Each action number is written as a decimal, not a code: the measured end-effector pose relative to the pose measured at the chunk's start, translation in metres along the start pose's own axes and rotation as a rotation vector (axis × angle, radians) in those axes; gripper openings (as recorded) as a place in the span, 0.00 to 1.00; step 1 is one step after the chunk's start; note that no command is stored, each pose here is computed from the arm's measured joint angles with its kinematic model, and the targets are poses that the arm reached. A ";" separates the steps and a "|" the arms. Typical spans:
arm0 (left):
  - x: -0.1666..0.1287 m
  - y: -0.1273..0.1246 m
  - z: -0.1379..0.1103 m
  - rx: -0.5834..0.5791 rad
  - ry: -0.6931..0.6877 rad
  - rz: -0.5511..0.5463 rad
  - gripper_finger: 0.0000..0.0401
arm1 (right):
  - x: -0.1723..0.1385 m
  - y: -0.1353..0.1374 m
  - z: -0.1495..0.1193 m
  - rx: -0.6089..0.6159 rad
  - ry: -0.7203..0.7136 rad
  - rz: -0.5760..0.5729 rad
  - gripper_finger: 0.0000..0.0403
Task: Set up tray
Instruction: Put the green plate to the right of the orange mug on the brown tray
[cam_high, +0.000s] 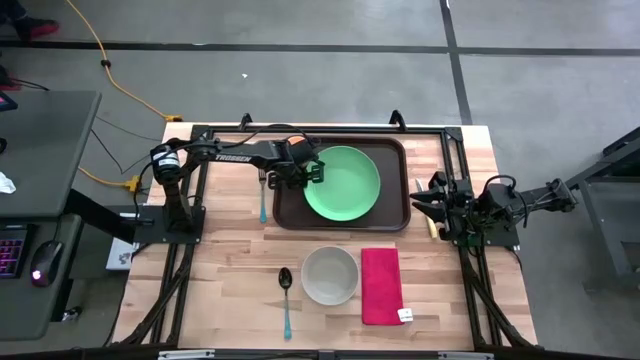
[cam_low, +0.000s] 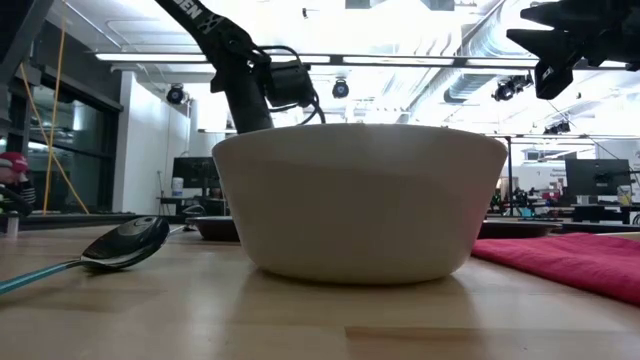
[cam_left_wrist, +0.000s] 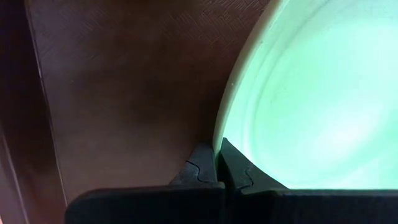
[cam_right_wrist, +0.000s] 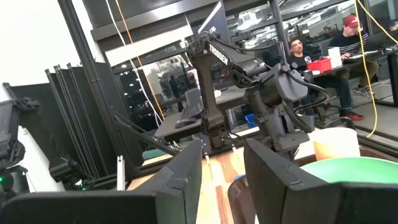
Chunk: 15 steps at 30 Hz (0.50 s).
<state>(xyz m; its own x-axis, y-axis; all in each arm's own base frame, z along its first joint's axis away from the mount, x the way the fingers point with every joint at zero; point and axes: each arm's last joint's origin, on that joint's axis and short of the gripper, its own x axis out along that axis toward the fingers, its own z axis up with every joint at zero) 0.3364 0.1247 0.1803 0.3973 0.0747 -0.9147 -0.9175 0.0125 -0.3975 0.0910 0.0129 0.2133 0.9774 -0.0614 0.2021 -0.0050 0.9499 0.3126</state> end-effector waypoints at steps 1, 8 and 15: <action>0.000 0.000 0.000 0.000 -0.002 -0.003 0.03 | 0.000 0.000 0.000 0.000 0.000 0.000 0.25; 0.000 0.000 0.000 0.000 -0.009 -0.003 0.08 | 0.000 0.000 0.000 0.000 0.000 0.000 0.25; 0.000 -0.001 0.001 0.000 -0.013 -0.005 0.08 | 0.000 0.000 0.000 0.000 0.000 0.000 0.25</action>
<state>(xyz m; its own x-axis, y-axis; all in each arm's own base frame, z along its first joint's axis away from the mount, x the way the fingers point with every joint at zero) 0.3370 0.1252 0.1806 0.4016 0.0873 -0.9116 -0.9155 0.0131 -0.4021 0.0910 0.0129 0.2133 0.9775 -0.0610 0.2021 -0.0055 0.9498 0.3128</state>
